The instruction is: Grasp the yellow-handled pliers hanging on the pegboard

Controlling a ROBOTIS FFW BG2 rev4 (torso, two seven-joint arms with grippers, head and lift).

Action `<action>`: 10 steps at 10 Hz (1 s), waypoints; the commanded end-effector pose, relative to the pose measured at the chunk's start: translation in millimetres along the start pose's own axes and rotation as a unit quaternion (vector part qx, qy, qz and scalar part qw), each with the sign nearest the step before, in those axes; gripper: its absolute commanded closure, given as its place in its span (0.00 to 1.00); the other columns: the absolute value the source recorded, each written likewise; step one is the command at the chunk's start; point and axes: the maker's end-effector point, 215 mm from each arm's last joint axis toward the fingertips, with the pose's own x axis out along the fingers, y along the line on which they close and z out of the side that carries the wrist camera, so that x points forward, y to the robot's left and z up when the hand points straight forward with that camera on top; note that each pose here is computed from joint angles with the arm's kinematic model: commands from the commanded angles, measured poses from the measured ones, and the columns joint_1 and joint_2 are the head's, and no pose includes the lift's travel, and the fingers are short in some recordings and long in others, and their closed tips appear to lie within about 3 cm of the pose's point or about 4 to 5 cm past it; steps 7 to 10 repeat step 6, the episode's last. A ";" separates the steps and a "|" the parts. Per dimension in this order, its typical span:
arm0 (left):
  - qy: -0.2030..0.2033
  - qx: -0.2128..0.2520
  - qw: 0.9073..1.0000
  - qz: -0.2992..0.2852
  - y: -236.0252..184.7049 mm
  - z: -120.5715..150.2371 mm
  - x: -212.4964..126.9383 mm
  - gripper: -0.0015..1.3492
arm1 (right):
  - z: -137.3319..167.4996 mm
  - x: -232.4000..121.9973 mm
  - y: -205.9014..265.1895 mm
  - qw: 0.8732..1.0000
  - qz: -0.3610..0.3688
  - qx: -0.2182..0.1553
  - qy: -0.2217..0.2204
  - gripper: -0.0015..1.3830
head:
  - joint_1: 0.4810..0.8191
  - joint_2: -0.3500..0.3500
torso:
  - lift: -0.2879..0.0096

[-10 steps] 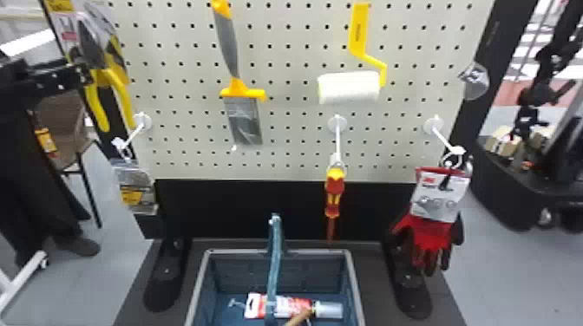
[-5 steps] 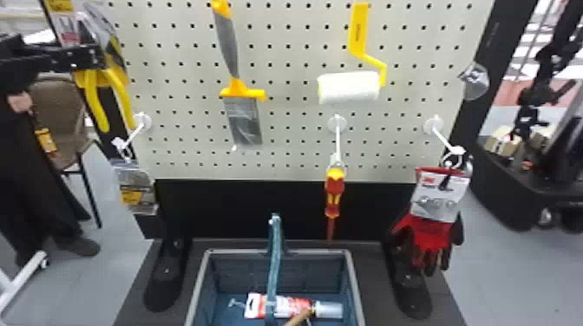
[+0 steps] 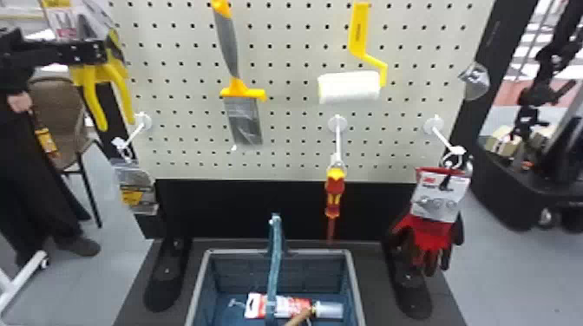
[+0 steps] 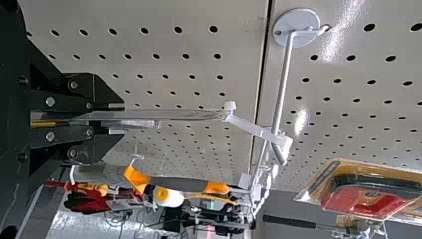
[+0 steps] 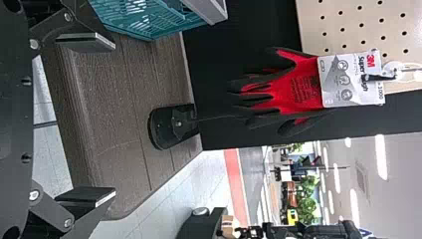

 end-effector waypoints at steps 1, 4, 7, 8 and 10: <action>-0.001 -0.004 1.000 -0.002 -0.6 -1.8 1.4 0.90 | -0.1 -0.1 -0.1 1.000 0.000 0.000 0.000 0.19 | 0.20 0.50 | 0.63; -0.001 -0.005 1.000 -0.006 -3.0 -2.5 3.6 0.90 | -1.0 -0.9 -0.8 1.000 0.000 0.000 0.001 0.19 | 0.20 0.50 | 0.63; 0.000 -0.007 1.000 -0.007 -3.3 -4.4 4.2 0.90 | 0.3 -0.6 -0.5 1.000 0.001 0.000 0.000 0.19 | 0.20 0.50 | 0.63; 0.000 -0.007 1.000 -0.007 -3.3 -4.4 4.2 0.90 | 0.3 -0.6 -0.5 1.000 0.001 0.000 0.000 0.19 | 0.20 0.50 | 0.63; 0.000 -0.007 1.000 -0.007 -3.3 -4.4 4.2 0.90 | 0.3 -0.6 -0.5 1.000 0.001 0.000 0.000 0.19 | 0.20 0.50 | 0.63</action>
